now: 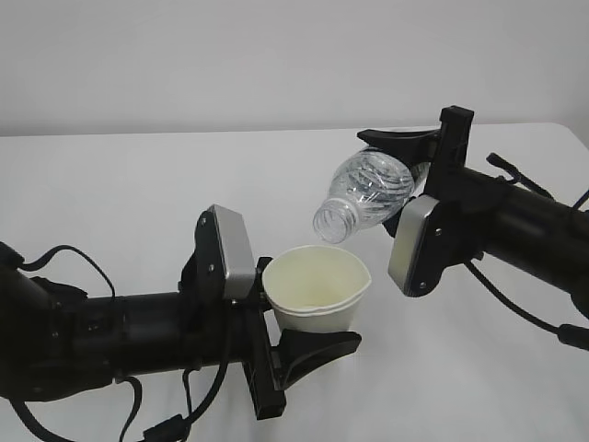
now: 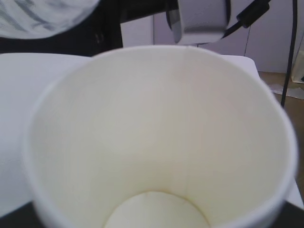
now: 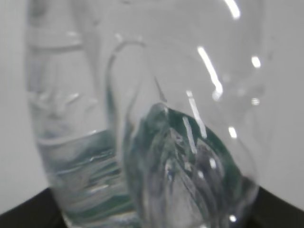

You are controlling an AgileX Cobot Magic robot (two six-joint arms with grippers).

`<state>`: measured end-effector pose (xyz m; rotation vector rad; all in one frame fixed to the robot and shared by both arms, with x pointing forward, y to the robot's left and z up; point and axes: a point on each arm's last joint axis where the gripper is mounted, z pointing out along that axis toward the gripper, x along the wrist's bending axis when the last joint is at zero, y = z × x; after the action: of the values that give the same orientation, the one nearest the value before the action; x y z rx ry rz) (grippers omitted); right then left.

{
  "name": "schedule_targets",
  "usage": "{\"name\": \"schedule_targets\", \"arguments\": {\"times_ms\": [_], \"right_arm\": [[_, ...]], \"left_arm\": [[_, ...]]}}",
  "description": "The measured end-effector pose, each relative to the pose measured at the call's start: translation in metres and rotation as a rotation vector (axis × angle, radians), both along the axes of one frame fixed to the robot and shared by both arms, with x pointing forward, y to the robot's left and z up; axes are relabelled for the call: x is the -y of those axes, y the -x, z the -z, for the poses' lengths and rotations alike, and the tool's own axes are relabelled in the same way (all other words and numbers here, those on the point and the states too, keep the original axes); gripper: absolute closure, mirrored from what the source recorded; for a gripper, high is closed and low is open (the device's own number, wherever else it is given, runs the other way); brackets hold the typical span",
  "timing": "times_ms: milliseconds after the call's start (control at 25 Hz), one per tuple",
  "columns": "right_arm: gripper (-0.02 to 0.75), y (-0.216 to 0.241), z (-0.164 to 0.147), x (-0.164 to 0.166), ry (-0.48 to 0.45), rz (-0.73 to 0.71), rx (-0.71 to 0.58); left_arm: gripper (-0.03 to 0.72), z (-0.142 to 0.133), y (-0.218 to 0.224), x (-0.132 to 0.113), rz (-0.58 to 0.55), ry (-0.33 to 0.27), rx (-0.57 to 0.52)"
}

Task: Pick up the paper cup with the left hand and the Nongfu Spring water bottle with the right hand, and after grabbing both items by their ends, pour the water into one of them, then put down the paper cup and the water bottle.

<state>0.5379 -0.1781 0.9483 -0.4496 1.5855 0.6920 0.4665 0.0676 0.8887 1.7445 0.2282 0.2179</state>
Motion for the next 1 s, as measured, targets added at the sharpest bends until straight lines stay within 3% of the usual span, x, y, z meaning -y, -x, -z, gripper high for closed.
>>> {"name": "schedule_targets", "arguments": {"times_ms": [1000], "right_arm": [[0.281,0.0,0.0,0.0,0.057,-0.002,0.051]], "left_arm": [[0.228,0.0002,0.0012,0.0003,0.014,-0.004,0.003]]}}
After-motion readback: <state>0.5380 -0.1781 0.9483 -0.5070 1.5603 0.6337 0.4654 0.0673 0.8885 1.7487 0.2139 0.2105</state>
